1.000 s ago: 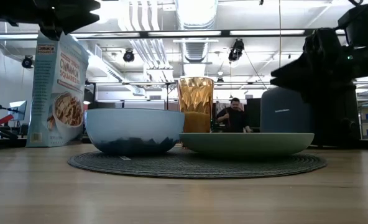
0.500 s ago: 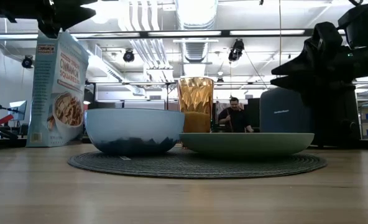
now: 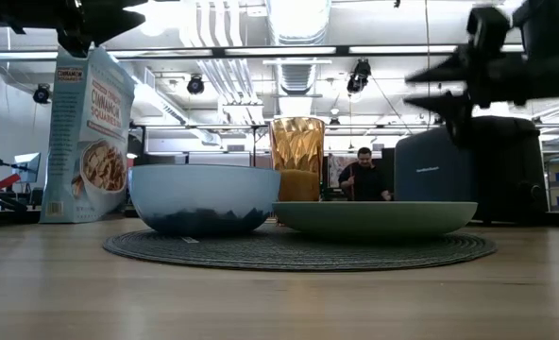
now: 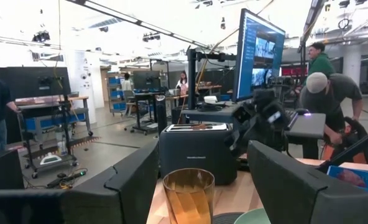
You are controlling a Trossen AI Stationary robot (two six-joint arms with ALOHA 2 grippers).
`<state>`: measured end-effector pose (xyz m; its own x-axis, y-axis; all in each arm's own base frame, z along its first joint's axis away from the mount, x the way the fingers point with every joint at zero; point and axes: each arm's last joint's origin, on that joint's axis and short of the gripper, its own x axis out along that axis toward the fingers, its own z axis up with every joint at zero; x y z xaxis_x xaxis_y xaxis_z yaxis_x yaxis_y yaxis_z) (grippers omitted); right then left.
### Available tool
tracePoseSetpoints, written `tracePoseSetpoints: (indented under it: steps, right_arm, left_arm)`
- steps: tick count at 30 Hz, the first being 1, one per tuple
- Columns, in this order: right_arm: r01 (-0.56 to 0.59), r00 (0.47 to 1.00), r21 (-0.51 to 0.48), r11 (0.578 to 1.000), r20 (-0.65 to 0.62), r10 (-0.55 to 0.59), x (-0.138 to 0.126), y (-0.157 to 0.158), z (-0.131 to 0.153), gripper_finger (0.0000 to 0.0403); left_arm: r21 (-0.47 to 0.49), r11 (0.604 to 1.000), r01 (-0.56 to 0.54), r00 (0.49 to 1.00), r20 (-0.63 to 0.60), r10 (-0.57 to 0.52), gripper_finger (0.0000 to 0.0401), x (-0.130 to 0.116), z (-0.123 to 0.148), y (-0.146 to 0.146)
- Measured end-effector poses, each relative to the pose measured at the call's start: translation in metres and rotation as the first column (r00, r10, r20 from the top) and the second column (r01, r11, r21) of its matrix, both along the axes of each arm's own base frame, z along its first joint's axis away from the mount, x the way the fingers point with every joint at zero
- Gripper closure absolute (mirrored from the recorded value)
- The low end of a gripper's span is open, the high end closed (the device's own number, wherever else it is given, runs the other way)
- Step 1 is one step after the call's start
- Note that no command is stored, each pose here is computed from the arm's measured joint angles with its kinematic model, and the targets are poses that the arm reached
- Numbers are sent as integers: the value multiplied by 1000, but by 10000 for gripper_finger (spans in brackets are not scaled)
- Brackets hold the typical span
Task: Arrange a breakfast setting
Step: Put the toasted bread on the green plate
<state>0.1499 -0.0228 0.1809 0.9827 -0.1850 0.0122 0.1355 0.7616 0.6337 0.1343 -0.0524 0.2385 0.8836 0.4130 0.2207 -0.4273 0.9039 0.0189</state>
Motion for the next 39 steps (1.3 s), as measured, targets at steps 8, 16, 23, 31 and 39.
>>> tracePoseSetpoints:
  steps: [8, 16, 23, 31, 39]
  right_arm:
    - [-60, 989, -71, 996, -140, 50, 18, -1, 54, 268]
    - [264, 860, -115, 958, -422, -287, 9, -10, 122, 268]
    - [411, 725, -136, 901, -551, -414, -3, -12, 150, 268]
    - [421, 613, -144, 895, -682, -398, 3, -13, 151, 268]
    - [448, 469, -171, 877, -790, -394, 6, -18, 158, 254]
  left_arm:
    - [-15, 999, -48, 999, -12, 48, 174, -1, -1, 1]
    - [-28, 995, -96, 995, -26, 95, 174, -1, -1, 3]
    - [-19, 995, -98, 995, -39, 97, 174, -1, -3, 2]
    - [-14, 995, -98, 994, -47, 97, 174, 0, -3, 2]
    - [-14, 995, -98, 994, -46, 97, 174, -1, -3, 2]
